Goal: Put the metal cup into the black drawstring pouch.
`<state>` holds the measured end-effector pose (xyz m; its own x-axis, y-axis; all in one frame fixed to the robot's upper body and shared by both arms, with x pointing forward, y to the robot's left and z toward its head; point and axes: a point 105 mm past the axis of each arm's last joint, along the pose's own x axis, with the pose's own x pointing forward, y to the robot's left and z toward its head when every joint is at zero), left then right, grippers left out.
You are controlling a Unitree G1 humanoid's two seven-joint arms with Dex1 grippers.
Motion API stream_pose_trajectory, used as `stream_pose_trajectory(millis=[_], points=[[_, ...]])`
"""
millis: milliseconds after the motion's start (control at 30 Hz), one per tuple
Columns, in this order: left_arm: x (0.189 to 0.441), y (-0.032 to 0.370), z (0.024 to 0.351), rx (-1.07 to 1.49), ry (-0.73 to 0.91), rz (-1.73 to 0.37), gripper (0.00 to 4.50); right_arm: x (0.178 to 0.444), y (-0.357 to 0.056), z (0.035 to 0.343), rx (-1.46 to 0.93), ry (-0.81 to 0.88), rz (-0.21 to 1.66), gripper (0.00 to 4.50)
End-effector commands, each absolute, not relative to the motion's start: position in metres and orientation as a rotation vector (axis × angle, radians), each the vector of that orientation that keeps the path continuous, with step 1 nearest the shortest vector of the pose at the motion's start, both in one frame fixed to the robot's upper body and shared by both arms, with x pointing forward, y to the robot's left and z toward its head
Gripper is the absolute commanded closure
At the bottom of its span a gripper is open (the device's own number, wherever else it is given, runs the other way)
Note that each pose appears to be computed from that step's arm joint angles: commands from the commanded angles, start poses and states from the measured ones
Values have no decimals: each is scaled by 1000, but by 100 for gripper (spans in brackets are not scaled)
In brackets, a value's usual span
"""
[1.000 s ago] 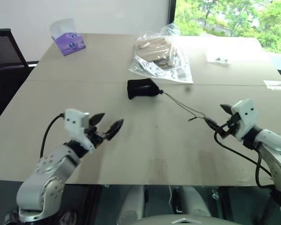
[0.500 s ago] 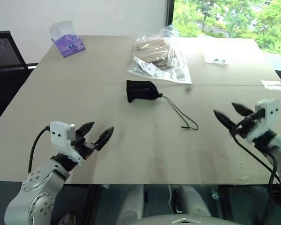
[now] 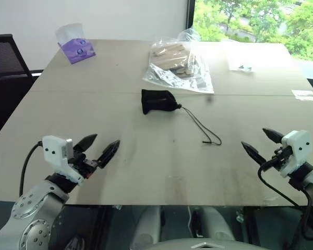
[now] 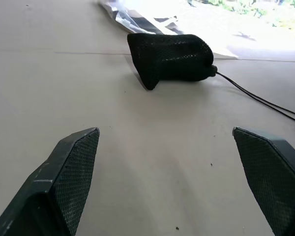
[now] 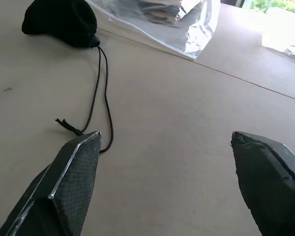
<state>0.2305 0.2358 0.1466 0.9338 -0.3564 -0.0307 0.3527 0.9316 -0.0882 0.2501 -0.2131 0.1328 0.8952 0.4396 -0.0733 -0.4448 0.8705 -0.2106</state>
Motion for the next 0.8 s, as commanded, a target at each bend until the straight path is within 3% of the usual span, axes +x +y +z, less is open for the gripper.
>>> stream_pose_trajectory(millis=[33,333,567,800], points=[[225,234,160,-66,0,-364,0,247,-213,143,-265,-34,432,19],[222,224,168,6,92,-432,0,229,-222,132,-324,144,477,19],[238,212,177,-40,68,-448,0,231,-225,132,-247,160,426,19],[233,210,171,-61,78,-480,0,225,-224,133,-253,131,406,19]])
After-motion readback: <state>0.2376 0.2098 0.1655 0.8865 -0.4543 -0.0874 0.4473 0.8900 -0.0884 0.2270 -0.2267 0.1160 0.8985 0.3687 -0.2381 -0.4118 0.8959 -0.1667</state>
